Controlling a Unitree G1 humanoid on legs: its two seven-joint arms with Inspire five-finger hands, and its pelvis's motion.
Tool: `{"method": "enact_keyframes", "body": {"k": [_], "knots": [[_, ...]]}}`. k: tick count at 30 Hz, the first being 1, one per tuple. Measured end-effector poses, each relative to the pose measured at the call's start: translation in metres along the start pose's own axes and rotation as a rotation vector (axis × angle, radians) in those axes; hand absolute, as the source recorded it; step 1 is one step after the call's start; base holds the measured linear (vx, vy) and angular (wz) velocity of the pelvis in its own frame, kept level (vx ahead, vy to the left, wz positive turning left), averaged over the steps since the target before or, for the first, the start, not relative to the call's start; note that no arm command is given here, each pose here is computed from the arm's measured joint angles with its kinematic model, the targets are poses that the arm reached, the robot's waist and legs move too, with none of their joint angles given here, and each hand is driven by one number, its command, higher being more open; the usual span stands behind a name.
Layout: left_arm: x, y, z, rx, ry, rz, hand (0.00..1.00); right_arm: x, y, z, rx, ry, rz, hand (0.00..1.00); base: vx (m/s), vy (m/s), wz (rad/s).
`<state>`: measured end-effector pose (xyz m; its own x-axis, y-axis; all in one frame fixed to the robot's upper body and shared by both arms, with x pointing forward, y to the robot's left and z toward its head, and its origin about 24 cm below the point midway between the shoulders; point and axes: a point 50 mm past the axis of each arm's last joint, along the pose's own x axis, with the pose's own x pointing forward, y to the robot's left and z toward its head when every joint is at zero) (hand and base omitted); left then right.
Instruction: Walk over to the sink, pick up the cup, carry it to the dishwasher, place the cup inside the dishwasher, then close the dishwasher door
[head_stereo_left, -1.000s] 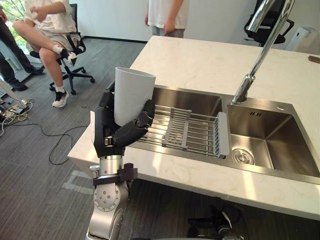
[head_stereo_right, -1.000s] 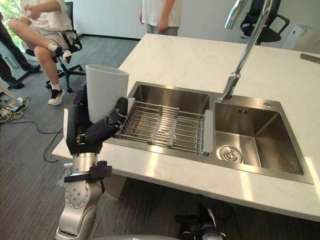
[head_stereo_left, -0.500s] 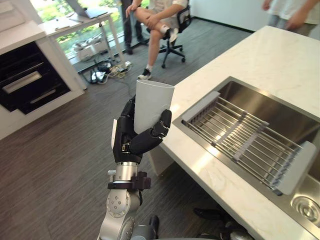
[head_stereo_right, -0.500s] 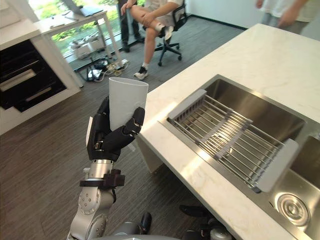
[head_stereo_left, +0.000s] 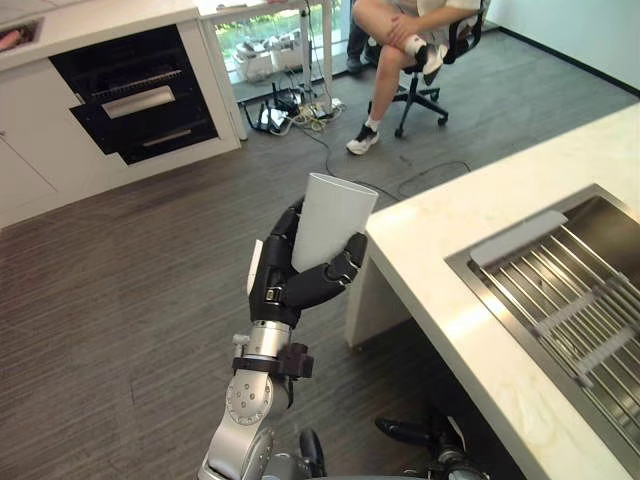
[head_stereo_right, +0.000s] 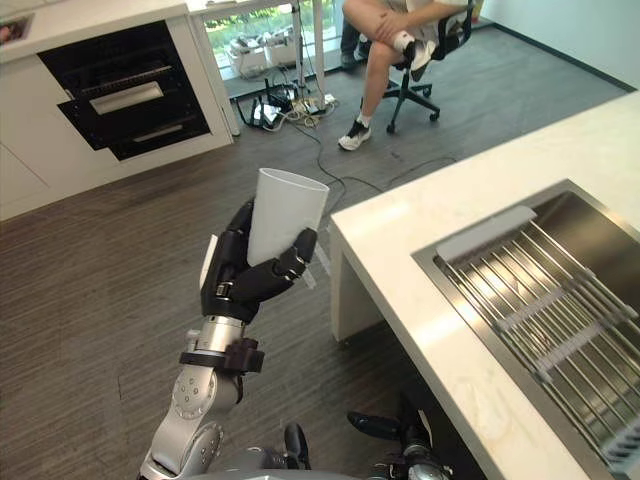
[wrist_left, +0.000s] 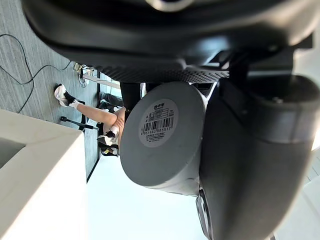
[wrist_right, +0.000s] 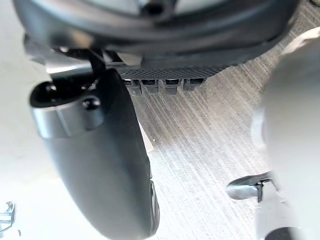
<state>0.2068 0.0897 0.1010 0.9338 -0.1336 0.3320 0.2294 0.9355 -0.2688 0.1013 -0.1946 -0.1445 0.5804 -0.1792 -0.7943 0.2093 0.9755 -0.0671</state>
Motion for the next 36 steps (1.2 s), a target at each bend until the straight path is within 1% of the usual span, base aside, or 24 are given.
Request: {"method": "enact_keyframes", "body": {"k": [3, 6, 10, 12, 13, 14, 16, 18, 20, 21, 23, 24, 26, 27, 28, 30, 32, 36], "knots": [[0.0, 0.0, 0.0, 0.023, 0.0, -0.009, 0.0, 0.0, 0.0, 0.0, 0.015, 0.0, -0.007, 1.0, 0.33, 0.047, 0.96], [0.001, 0.003, 0.0, 0.028, -0.002, 0.015, 0.0, 0.0, 0.002, 0.001, 0.02, -0.006, -0.008, 1.0, 0.31, -0.046, 1.13], [0.003, 0.002, 0.001, 0.009, -0.012, 0.03, 0.0, 0.0, 0.006, 0.007, 0.026, -0.032, 0.001, 1.0, 0.28, -0.167, 1.39], [0.004, 0.001, 0.004, 0.0, -0.031, 0.033, 0.0, -0.003, 0.011, 0.001, 0.036, -0.01, 0.002, 1.0, 0.25, -0.232, 1.32], [0.002, -0.004, 0.003, -0.04, -0.03, 0.057, 0.0, -0.008, 0.003, -0.006, 0.163, 0.01, -0.109, 1.0, 0.16, -0.179, 0.72], [0.002, -0.005, 0.004, -0.057, -0.035, 0.066, 0.0, -0.009, 0.0, -0.007, 0.195, 0.01, -0.136, 1.0, 0.16, -0.113, 0.71], [0.007, -0.016, 0.006, -0.081, -0.046, 0.016, 0.0, -0.009, -0.005, -0.011, 0.224, 0.042, -0.156, 1.0, 0.11, 0.006, 0.74], [0.007, -0.017, 0.005, -0.078, -0.042, 0.006, 0.0, -0.011, -0.009, -0.017, 0.265, 0.086, -0.184, 1.0, 0.05, 0.052, 0.89], [0.009, -0.015, 0.008, -0.086, -0.055, 0.02, 0.0, -0.017, -0.022, -0.029, 0.219, 0.126, -0.203, 1.0, -0.01, 0.126, 1.04], [0.009, -0.015, 0.012, -0.087, -0.076, 0.022, 0.0, -0.022, -0.025, -0.036, 0.166, 0.132, -0.192, 1.0, -0.02, 0.1, 0.98], [0.009, -0.008, 0.018, -0.098, -0.104, 0.056, 0.0, -0.025, -0.031, -0.042, 0.135, 0.153, -0.194, 1.0, -0.05, 0.092, 0.6], [0.009, -0.001, 0.019, -0.098, -0.111, 0.09, 0.0, -0.027, -0.027, -0.046, 0.131, 0.157, -0.182, 1.0, -0.09, 0.158, 0.66], [0.008, 0.002, 0.017, -0.089, -0.099, 0.085, 0.0, -0.027, -0.019, -0.047, 0.139, 0.146, -0.139, 1.0, -0.02, 0.061, 1.08], [0.011, -0.004, 0.018, -0.097, -0.112, 0.054, 0.0, -0.024, -0.018, -0.04, 0.146, 0.102, -0.128, 1.0, 0.07, 0.002, 0.97], [0.012, -0.008, 0.016, -0.107, -0.106, 0.036, 0.0, -0.021, -0.026, -0.035, 0.114, 0.081, -0.127, 1.0, 0.06, 0.026, 0.71], [0.01, -0.007, 0.007, -0.087, -0.06, 0.017, 0.0, -0.011, -0.019, -0.023, 0.095, 0.068, -0.102, 1.0, 0.01, 0.074, 0.18], [0.008, -0.01, -0.004, -0.07, -0.005, -0.018, 0.0, -0.004, 0.0, -0.015, 0.114, 0.05, -0.049, 1.0, -0.01, 0.007, 0.07], [0.004, -0.015, -0.019, -0.063, 0.077, -0.057, 0.0, -0.002, 0.007, -0.013, 0.064, 0.053, -0.006, 1.0, -0.03, 0.01, -0.16]]}}
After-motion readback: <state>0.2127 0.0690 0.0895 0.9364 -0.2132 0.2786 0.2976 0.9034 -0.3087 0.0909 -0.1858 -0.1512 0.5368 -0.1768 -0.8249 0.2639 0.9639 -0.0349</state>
